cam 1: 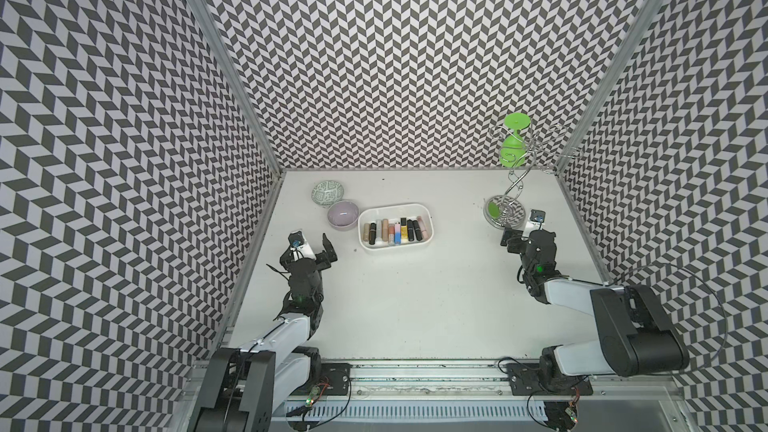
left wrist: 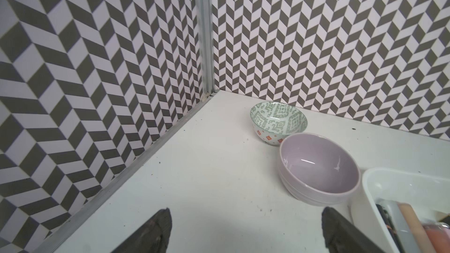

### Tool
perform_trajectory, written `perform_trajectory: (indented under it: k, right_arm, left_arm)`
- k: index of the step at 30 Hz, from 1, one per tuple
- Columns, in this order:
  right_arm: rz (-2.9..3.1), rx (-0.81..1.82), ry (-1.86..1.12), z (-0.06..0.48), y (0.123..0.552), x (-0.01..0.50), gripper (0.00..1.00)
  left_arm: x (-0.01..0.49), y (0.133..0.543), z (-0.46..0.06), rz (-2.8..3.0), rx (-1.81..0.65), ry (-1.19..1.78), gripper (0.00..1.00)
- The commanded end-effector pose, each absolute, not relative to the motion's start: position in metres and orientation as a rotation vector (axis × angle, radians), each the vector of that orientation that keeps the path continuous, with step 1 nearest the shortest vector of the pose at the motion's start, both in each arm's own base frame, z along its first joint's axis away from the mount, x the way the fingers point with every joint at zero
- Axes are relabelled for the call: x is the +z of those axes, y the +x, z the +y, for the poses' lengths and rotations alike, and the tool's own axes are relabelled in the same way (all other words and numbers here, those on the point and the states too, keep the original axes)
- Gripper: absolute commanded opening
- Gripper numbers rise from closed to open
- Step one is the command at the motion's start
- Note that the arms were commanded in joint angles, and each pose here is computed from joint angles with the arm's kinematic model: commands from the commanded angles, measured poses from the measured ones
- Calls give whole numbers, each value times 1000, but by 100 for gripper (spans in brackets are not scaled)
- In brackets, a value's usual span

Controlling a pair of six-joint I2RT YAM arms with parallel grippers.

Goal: Put the lipstick into the storage box
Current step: Reset both arms

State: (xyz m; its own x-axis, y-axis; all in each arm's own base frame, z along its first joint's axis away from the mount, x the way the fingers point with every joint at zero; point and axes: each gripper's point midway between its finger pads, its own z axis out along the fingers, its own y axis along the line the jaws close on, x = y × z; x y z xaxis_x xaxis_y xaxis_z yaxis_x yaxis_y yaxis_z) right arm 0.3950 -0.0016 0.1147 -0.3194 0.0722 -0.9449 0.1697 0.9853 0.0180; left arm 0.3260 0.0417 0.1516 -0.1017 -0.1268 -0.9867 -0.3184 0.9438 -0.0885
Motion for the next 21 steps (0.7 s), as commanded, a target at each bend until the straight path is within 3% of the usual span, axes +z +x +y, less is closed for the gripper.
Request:
perform_trajectory:
  k: [1, 10, 21]
  right_arm:
    - [1845, -81, 171, 1, 414, 134, 94]
    - [1858, -58, 103, 11, 429, 132, 94]
    - [1846, -83, 66, 11, 433, 133, 94]
  left_arm:
    - [160, 323, 58, 1602, 190, -419, 99]
    - [163, 366, 35, 1621, 144, -284, 99]
    - [158, 378, 17, 1617, 127, -155, 99]
